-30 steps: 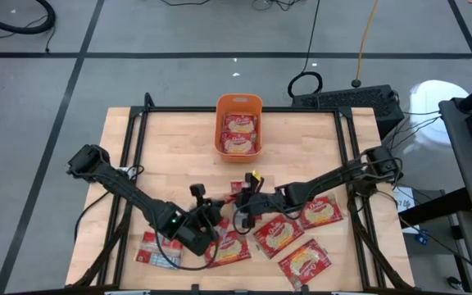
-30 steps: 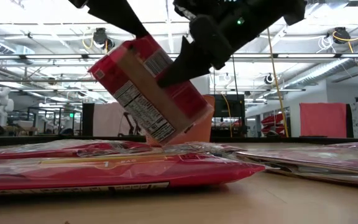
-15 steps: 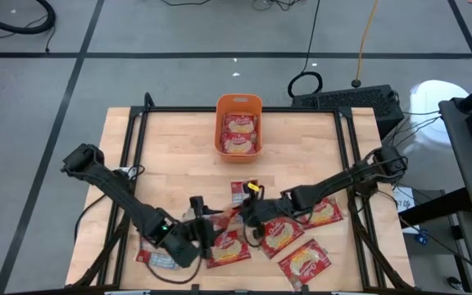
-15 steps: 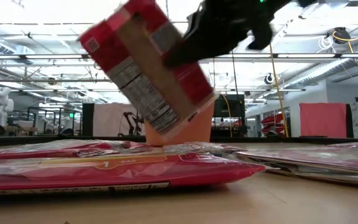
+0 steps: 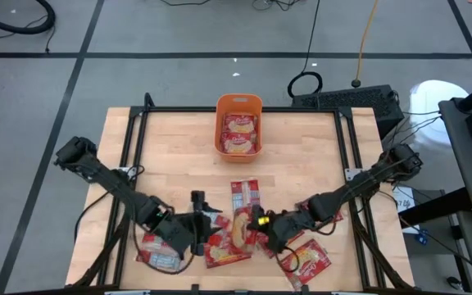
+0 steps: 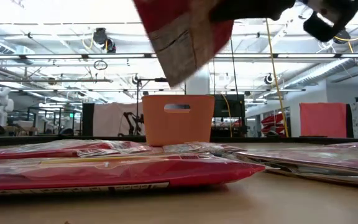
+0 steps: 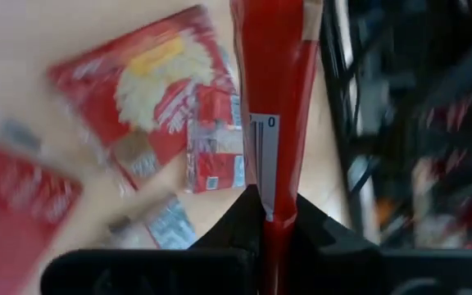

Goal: Sort popcorn bags into baskets
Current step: Put the red popcorn bag into the orange bin

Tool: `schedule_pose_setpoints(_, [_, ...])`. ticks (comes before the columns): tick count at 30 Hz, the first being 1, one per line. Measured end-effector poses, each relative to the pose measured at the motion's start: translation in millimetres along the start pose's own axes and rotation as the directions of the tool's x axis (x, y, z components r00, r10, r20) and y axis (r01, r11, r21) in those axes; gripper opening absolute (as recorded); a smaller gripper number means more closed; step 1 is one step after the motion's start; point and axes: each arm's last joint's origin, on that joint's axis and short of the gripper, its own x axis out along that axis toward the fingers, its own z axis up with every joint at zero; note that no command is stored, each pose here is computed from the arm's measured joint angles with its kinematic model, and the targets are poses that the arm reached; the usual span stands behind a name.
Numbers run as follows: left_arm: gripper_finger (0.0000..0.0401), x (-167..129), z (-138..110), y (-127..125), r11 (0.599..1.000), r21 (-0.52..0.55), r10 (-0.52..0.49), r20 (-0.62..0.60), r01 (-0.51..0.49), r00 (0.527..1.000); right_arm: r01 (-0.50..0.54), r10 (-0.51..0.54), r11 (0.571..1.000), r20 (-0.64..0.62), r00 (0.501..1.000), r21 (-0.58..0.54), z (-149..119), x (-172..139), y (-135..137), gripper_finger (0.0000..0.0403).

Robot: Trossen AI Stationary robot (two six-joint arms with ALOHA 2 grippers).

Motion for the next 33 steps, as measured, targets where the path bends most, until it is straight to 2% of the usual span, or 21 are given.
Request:
schedule_pose_setpoints(2, [0.0211,5.5,-1.0,7.1,0.998,-0.012,-0.055,0.037,0.056,0.998,-0.009,0.010,0.988,0.007,1.000,-0.157,3.9,-1.2,3.6,0.0014])
schedule_pose_setpoints(4, [0.0194,11.1,-3.7,18.7,0.996,-0.036,-0.079,0.072,0.082,0.994,-0.009,0.014,0.964,0.016,1.000,-0.264,7.2,-2.1,6.0,0.0014])
schedule_pose_setpoints(6, [0.0184,19.6,-11.7,31.6,0.993,-0.068,-0.091,0.080,0.096,0.993,0.000,0.011,0.941,0.030,0.999,-0.337,11.1,-3.9,7.5,0.0014])
schedule_pose_setpoints(9, [0.0185,30.3,-21.7,51.1,0.971,-0.125,-0.187,0.134,0.204,0.973,0.014,0.006,0.905,0.045,0.999,-0.425,16.5,-5.9,10.2,0.0014])
schedule_pose_setpoints(12, [0.0211,41.4,-29.3,68.2,0.922,-0.155,-0.319,0.219,0.355,0.922,0.046,-0.013,0.890,0.075,0.997,-0.453,22.0,-7.5,10.3,0.0014])
schedule_pose_setpoints(15, [0.0254,47.6,-32.0,79.9,0.887,-0.152,-0.375,0.312,0.435,0.873,0.071,-0.025,0.870,0.100,0.995,-0.487,26.5,-9.1,10.7,0.0014])
schedule_pose_setpoints(17, [0.0285,51.5,-32.4,87.2,0.868,-0.178,-0.388,0.337,0.463,0.858,0.072,-0.024,0.863,0.103,0.994,-0.500,27.1,-9.2,11.1,0.0014])
schedule_pose_setpoints(20, [0.0326,59.1,-39.3,93.7,0.853,-0.231,-0.395,0.304,0.469,0.867,0.075,-0.026,0.851,0.103,0.994,-0.519,26.8,-9.0,10.9,0.0014])
schedule_pose_setpoints(22, [0.0345,65.8,-39.4,93.9,0.831,-0.225,-0.429,0.322,0.509,0.844,0.077,-0.027,0.847,0.102,0.994,-0.527,26.4,-8.8,10.3,0.0014])
schedule_pose_setpoints(25, [0.0350,74.3,-41.5,89.5,0.785,-0.227,-0.492,0.339,0.577,0.802,0.085,-0.034,0.833,0.102,0.994,-0.547,25.4,-8.2,8.9,0.0013])
schedule_pose_setpoints(29, [0.0332,87.6,-46.7,81.0,0.723,-0.203,-0.578,0.348,0.661,0.739,0.135,-0.075,0.815,0.128,0.989,-0.563,27.6,-8.5,4.4,0.0013])
schedule_pose_setpoints(33, [0.0299,91.1,-47.9,77.8,0.711,-0.207,-0.588,0.352,0.673,0.729,0.128,-0.073,0.811,0.119,0.990,-0.571,25.4,-7.5,3.5,0.0013])
